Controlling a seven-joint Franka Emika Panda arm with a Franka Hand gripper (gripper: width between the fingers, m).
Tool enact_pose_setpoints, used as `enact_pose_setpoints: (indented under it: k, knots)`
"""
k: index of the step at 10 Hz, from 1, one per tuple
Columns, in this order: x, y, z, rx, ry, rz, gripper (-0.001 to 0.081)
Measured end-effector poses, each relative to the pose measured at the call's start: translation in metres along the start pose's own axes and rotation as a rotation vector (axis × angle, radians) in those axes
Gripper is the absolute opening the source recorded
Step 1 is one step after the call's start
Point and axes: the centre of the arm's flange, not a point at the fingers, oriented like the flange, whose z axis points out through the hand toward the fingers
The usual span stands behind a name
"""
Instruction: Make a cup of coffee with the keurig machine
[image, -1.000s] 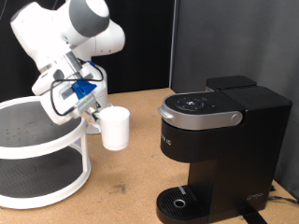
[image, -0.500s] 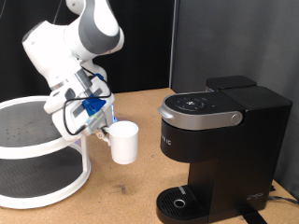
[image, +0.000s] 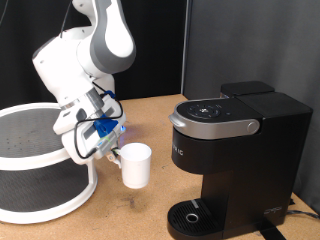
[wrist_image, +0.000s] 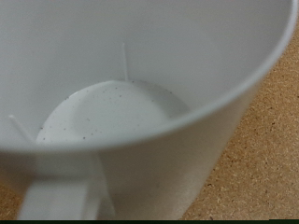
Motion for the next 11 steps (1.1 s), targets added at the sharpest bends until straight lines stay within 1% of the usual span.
enact_pose_setpoints:
  k: [4,11]
  knots:
    - [0.005,-0.007,0.020,0.004,0.023,-0.002,0.0074]
    - [0.031,-0.030,0.062,0.005,0.032,-0.017,0.0074]
